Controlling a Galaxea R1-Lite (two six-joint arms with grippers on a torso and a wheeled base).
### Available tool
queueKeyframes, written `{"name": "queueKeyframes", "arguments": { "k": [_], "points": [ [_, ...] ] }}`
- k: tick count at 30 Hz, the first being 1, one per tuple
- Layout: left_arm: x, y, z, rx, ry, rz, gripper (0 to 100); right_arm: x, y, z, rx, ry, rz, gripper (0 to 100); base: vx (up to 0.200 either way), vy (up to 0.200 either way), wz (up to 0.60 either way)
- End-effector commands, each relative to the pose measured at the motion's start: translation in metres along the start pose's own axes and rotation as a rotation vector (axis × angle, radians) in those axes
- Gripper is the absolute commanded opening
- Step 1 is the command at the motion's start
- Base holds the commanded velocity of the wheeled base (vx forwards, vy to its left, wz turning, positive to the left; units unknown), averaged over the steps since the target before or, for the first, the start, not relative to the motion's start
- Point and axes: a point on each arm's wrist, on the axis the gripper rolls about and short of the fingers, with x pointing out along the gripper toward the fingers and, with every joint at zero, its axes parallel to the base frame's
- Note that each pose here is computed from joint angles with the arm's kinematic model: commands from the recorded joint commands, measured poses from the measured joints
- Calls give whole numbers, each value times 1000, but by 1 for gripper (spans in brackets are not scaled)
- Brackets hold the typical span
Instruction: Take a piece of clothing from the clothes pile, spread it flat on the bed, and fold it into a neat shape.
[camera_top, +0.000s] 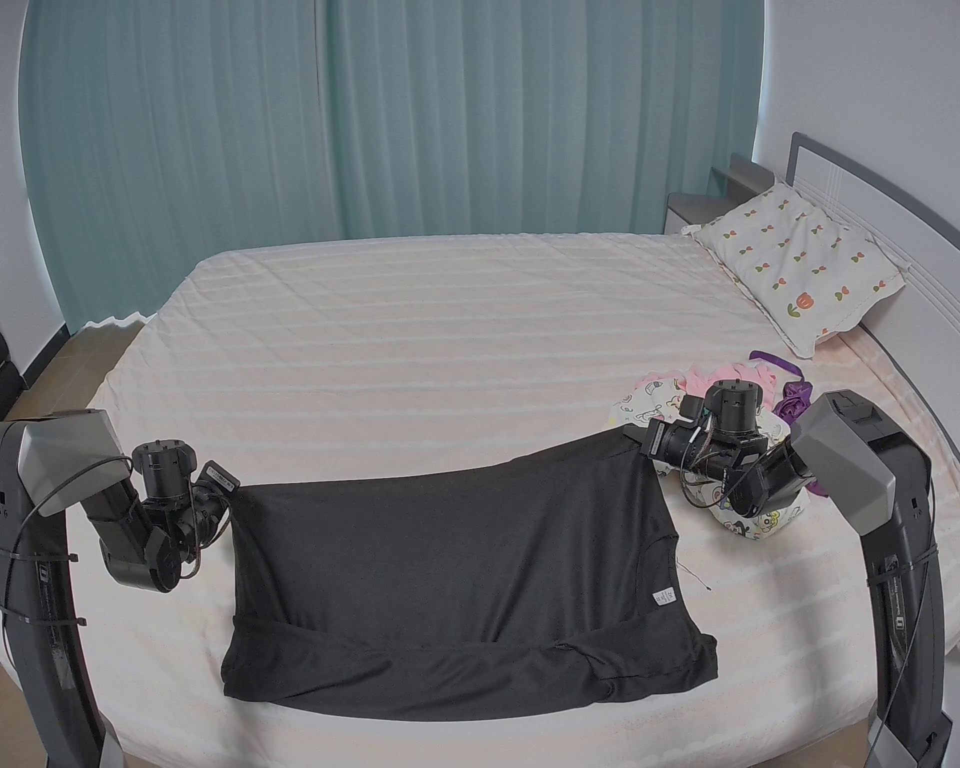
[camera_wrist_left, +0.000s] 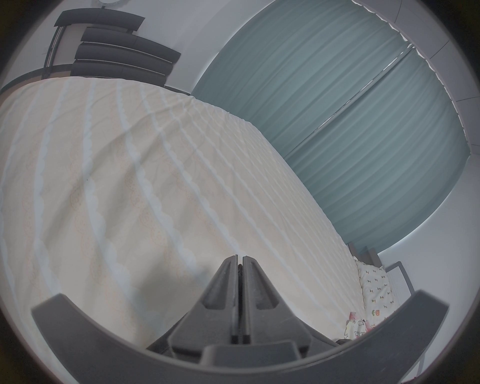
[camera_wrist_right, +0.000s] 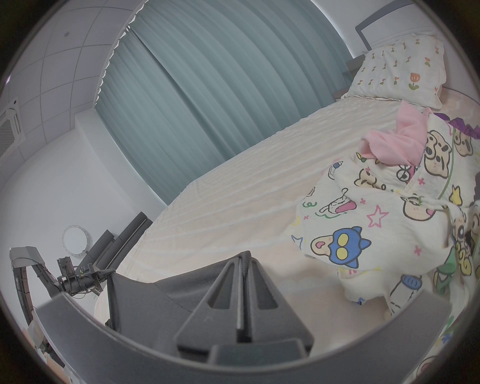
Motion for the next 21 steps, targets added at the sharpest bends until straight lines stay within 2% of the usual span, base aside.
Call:
{"name": "queueKeyframes", "arguments": {
  "k": [1,13,21],
  "points": [
    [0,0,1,-3,-4,-2,0,-2,3,5,3,-10,4,0,0,0,0],
    [-1,1,3,-2,-4,0,0,-6,3,1,14,3,-2,0,0,0,0],
    [-2,0,5,32,-8,-3,0,-27,10,13,57,16,13,0,0,0,0]
  ]
}}
